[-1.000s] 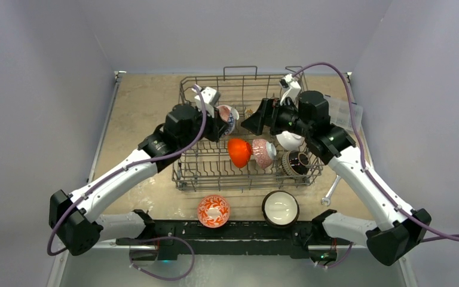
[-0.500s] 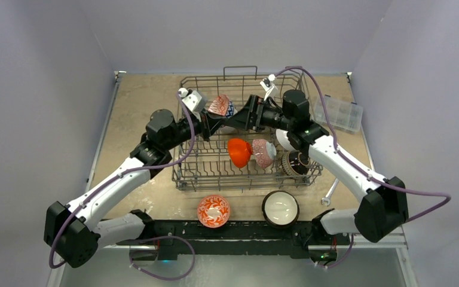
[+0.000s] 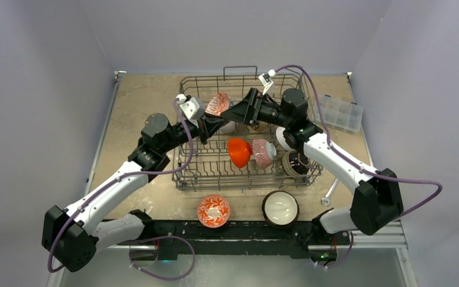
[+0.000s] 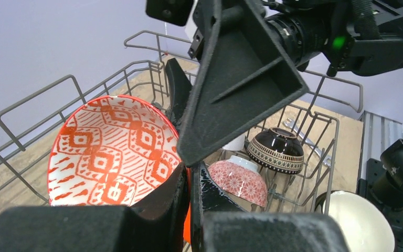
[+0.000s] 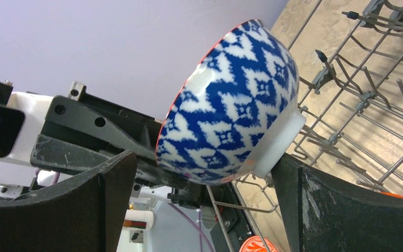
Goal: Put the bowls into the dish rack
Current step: Pick up the bowl from the center of the board.
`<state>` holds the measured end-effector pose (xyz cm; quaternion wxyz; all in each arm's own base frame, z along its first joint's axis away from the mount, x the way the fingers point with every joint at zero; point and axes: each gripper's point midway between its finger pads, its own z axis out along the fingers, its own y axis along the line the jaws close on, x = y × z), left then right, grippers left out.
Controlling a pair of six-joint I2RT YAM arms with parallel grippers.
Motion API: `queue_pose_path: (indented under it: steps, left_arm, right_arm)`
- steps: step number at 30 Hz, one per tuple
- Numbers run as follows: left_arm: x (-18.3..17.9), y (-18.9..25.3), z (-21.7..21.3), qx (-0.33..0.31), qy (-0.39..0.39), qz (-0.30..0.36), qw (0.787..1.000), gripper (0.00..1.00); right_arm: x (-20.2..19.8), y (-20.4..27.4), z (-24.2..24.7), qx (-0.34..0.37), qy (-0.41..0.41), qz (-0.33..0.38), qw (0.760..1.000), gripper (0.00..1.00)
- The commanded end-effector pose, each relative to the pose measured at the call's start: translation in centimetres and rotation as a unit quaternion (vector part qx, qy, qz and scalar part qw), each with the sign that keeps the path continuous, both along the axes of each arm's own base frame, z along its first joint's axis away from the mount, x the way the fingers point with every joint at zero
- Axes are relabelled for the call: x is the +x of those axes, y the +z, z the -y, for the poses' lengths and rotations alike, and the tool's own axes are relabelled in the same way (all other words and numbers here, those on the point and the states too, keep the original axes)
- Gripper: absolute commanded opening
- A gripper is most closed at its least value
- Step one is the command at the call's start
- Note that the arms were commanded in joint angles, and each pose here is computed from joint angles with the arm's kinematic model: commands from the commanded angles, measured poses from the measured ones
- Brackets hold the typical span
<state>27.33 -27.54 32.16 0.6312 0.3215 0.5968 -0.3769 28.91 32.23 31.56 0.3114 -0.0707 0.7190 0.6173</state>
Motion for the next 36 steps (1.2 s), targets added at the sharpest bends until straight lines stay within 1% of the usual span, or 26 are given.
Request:
queue_pose_path:
  steps: [1, 6, 12, 13, 18, 21, 23, 24, 28, 31, 32, 36]
  left_arm:
    - [-1.6, 3.1, 0.2, -0.016, -0.036, 0.079, 0.996, 0.0]
    - [-1.8, 2.5, 0.1, -0.001, -0.041, 0.085, 0.996, 0.0]
    - [-2.6, 2.3, 0.0, -0.003, -0.052, 0.097, 0.994, 0.0]
    - [-2.7, 2.3, 0.0, -0.001, -0.054, 0.098, 0.994, 0.0]
    - [-2.9, 1.9, 0.0, 0.004, -0.057, 0.096, 0.994, 0.0]
    - [-2.9, 1.8, 0.0, 0.006, -0.056, 0.087, 0.995, 0.0]
    - [-2.7, 1.6, -0.1, 0.007, -0.049, 0.077, 0.996, 0.0]
    - [-2.6, 1.5, -0.2, 0.007, -0.047, 0.071, 0.996, 0.0]
    - [-2.0, 0.9, -0.2, 0.005, -0.033, 0.043, 0.999, 0.0]
    - [-1.7, 0.5, -0.4, 0.003, -0.023, 0.027, 0.999, 0.0]
    - [-1.6, 0.3, -0.4, 0.003, -0.02, 0.022, 1.0, 0.02]
    - [-1.4, -0.3, -0.5, 0.003, -0.01, 0.006, 1.0, 0.14]
  right_arm:
    - [0.0, 1.6, -0.5, 0.032, 0.009, 0.019, 0.999, 0.98]
    - [0.2, 1.5, -0.6, 0.04, 0.004, 0.012, 0.999, 0.92]
    - [0.4, 0.8, -0.6, 0.046, -0.001, -0.003, 0.999, 0.91]
    - [0.4, 0.7, -0.6, 0.049, 0.0, -0.003, 0.999, 0.89]
    - [0.4, 0.3, -0.6, 0.049, 0.001, -0.005, 0.999, 0.7]
    - [0.2, -0.2, -0.5, 0.043, 0.0, -0.008, 0.999, 0.62]
    - [0.2, -0.5, -0.4, 0.039, -0.004, -0.008, 0.999, 0.55]
    - [0.3, -0.7, -0.3, 0.036, -0.008, -0.01, 0.999, 0.5]
    - [0.7, -1.6, 0.0, 0.02, -0.025, -0.013, 0.999, 0.2]
    - [0.9, -2.5, 0.4, 0.009, -0.035, -0.018, 0.999, 0.02]
    - [1.0, -2.8, 0.5, 0.006, -0.038, -0.021, 0.999, 0.0]
    - [1.5, -4.0, 1.4, -0.003, -0.051, -0.027, 0.998, 0.0]
